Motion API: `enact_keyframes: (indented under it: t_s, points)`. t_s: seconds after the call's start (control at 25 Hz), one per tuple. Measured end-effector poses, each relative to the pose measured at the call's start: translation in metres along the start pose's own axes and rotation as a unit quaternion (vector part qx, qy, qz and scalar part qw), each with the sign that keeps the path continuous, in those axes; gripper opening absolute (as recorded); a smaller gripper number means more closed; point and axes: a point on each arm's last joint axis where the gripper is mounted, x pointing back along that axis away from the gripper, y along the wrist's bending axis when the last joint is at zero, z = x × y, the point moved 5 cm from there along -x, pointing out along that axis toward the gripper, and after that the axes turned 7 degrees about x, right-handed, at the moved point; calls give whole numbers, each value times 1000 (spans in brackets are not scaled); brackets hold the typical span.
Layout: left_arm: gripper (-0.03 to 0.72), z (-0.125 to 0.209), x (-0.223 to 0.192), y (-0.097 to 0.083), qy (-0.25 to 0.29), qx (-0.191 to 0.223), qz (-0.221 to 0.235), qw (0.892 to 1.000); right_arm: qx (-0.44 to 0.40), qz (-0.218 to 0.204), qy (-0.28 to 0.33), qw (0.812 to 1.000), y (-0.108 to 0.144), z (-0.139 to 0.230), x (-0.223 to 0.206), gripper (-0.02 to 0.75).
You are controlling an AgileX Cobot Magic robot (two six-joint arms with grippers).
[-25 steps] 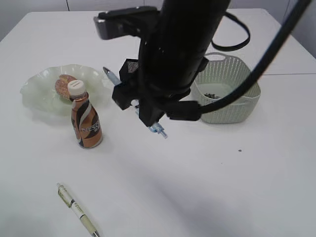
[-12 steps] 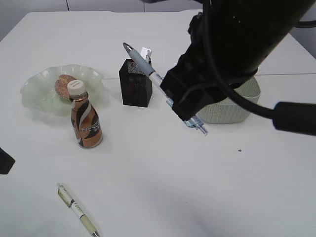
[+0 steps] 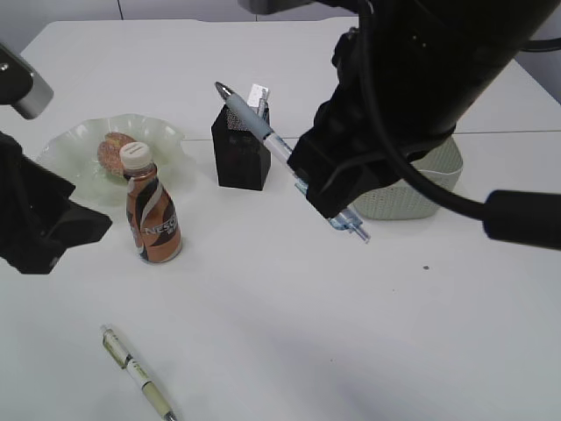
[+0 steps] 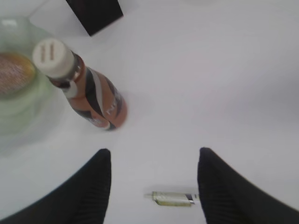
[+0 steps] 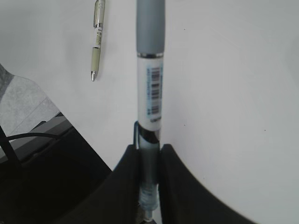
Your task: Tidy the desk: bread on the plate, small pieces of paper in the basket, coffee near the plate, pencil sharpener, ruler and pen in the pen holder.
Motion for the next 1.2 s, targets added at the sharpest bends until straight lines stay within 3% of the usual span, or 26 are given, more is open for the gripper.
enact_keyframes:
  t_s: [0.4,0.64,0.84,1.2]
  points:
    - [433,-30,3,3,-108,3,-11,994,2,3,2,1000,-1,1,-1,73]
    - [433,-25,-8,5,-240,-3,-36,970,2,3,2,1000,-1,1,-1,73]
    - [433,-4,-20,5,-283,-4,-45,958,2,3,2,1000,-1,1,-1,73]
    - [433,-21,-20,7,-370,30,-42,927,-4,-6,0,1000,2,0,-1,73]
